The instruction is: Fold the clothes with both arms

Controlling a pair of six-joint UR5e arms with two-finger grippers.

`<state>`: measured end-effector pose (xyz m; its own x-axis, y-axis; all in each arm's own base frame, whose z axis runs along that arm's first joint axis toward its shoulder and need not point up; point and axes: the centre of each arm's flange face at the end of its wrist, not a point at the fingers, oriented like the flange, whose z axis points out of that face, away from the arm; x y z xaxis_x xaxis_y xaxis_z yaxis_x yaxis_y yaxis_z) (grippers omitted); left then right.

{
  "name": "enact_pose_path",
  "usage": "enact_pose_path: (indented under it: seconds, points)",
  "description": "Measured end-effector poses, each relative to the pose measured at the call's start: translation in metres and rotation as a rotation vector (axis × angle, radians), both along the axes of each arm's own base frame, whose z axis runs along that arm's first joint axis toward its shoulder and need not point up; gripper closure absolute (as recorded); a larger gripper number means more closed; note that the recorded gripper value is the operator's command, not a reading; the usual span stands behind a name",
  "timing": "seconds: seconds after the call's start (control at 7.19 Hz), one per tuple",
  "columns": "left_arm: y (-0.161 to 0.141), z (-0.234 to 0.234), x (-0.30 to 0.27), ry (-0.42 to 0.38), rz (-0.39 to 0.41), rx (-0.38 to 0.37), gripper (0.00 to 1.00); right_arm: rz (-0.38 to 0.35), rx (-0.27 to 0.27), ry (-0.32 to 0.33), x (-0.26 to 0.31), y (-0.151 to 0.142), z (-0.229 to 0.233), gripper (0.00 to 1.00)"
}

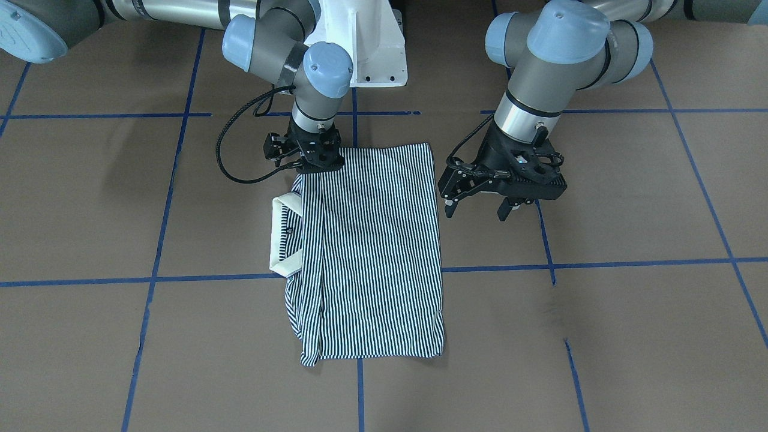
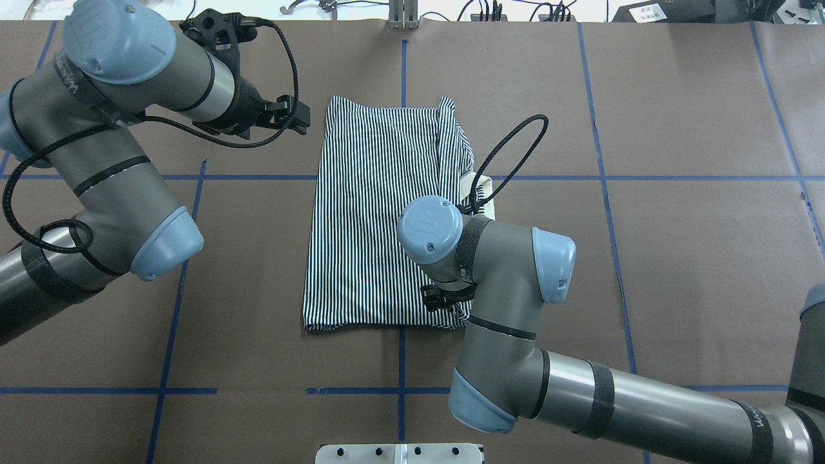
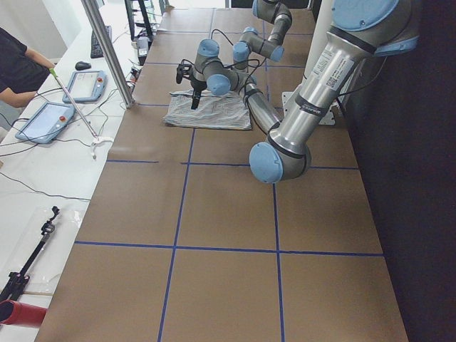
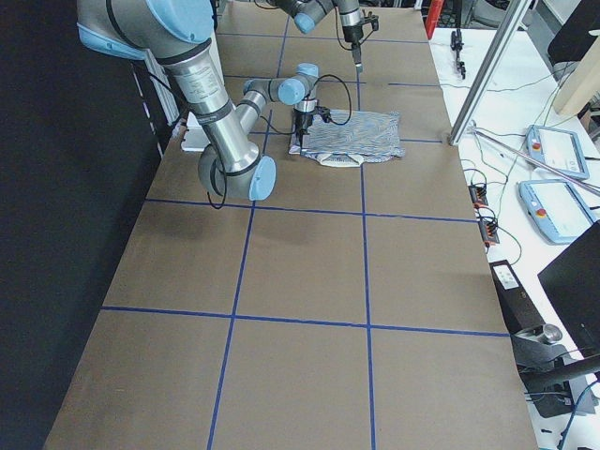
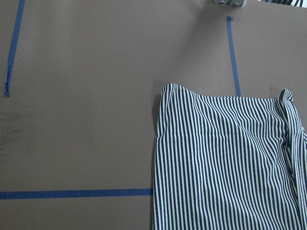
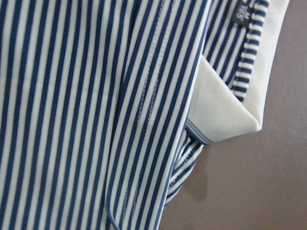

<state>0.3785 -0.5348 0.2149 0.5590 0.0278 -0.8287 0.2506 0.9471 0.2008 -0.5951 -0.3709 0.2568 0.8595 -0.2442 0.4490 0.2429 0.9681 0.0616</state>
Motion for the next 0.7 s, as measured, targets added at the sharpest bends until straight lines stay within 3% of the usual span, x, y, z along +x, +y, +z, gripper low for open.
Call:
enact_pose_path:
  seconds: [0.7]
  points:
    - [0.000,-0.003,0.001,0.004,0.002,0.002,0.00,0.004,-0.011,0.025,0.006,-0.001,0.018,0.00]
